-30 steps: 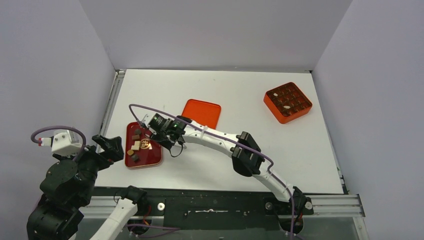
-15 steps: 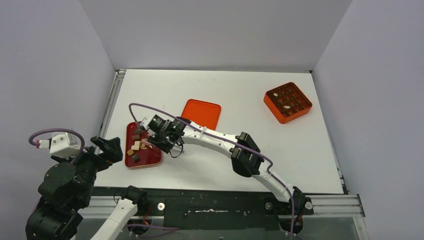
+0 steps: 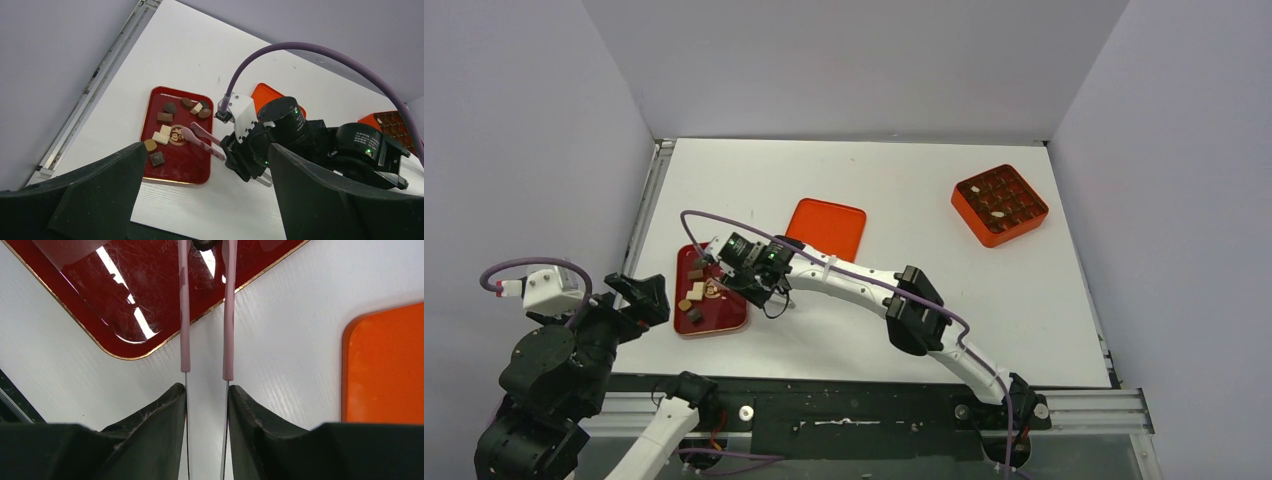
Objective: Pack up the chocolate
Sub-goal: Pick up the fake chocolate from the plate.
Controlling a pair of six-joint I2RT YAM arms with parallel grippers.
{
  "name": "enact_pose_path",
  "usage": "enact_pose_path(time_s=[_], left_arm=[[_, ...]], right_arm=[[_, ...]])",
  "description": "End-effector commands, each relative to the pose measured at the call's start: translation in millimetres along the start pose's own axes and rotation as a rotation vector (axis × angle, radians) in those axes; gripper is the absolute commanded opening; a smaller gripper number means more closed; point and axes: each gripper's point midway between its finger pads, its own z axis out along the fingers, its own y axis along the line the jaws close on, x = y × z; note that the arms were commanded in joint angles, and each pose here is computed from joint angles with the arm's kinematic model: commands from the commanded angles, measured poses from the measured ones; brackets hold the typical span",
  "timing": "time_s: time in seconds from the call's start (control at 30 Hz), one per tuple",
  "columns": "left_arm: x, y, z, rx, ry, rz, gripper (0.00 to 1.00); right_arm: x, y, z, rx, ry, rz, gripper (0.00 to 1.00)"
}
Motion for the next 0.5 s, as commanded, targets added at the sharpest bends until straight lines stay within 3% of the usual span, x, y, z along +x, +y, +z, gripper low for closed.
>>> enact_pose_path(time_s=[0.0,0.47], left_arm=[[-17,-6,-6,0.03,-0.05,-0.028,0.9],[-14,-2,-11,0.03,-0.048,-0.031,0.9]], right_arm=[[-27,4,-21,0.014,-0.079,0.001,0.33],[-53,18,-59,-0.043,-0.186,0.013,0.24]])
